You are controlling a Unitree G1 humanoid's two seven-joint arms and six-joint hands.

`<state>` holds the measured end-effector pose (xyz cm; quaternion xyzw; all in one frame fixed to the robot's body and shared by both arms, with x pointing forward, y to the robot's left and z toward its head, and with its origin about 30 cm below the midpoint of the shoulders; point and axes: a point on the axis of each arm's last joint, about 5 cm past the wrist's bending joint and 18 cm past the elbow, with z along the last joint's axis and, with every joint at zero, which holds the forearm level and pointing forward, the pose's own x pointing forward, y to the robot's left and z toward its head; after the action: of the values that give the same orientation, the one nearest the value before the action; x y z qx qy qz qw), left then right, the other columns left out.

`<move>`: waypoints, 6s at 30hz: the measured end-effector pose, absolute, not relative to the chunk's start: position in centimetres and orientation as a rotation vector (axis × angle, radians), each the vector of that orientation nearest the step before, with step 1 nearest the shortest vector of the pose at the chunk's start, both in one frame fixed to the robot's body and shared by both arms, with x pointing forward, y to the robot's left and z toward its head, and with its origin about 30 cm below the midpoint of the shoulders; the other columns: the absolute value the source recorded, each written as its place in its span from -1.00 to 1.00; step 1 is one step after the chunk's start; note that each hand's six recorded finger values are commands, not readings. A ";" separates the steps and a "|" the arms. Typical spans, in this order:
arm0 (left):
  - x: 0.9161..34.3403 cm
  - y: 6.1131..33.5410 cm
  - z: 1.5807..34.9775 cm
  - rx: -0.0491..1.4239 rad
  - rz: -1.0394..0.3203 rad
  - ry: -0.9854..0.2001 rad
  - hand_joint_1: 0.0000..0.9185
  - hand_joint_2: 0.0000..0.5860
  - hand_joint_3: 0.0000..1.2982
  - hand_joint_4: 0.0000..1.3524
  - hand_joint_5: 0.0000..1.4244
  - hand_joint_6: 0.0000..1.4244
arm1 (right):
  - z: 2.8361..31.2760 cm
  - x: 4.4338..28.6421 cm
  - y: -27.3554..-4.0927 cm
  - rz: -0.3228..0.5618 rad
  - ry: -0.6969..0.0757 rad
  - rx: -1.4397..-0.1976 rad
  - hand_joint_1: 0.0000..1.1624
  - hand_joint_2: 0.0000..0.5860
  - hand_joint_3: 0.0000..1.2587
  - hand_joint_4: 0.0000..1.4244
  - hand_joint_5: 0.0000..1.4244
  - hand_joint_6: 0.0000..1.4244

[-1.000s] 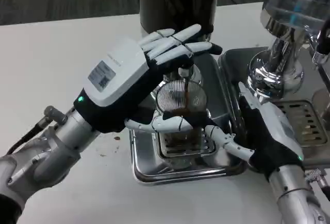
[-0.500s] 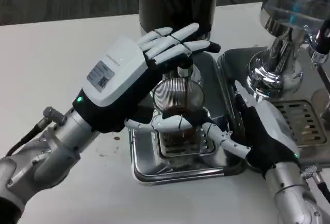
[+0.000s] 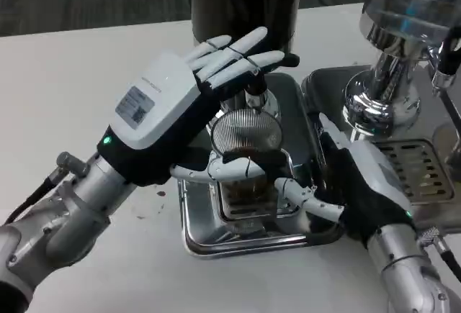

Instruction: Grasp the cup under the faucet to collect the drink, then remove the cup.

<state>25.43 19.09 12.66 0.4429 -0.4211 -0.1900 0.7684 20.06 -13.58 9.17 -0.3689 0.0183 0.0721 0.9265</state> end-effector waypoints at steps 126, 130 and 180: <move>15.1 26.5 5.9 0.941 -0.008 -0.167 -0.91 -0.37 -0.53 -1.00 -0.76 -1.00 | 7.5 21.3 -10.4 0.204 -0.081 -0.539 0.22 -0.39 -0.96 -0.77 -0.61 -0.46; 15.0 26.5 5.8 0.940 -0.003 -0.160 -0.91 -0.37 -0.53 -1.00 -0.76 -1.00 | 7.6 21.7 -10.2 0.209 -0.089 -0.541 0.26 -0.41 -0.93 -0.74 -0.58 -0.40; 14.3 26.5 5.9 0.930 0.049 -0.152 -0.88 -0.38 -0.50 -1.00 -0.74 -1.00 | 6.0 20.8 -9.6 0.050 -0.181 -0.516 0.60 -0.46 -0.29 -0.16 0.19 0.68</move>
<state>14.27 26.50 5.88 0.4478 -0.0733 0.0236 0.8908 20.80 -9.64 5.97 -0.2548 -0.0892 0.0245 0.9626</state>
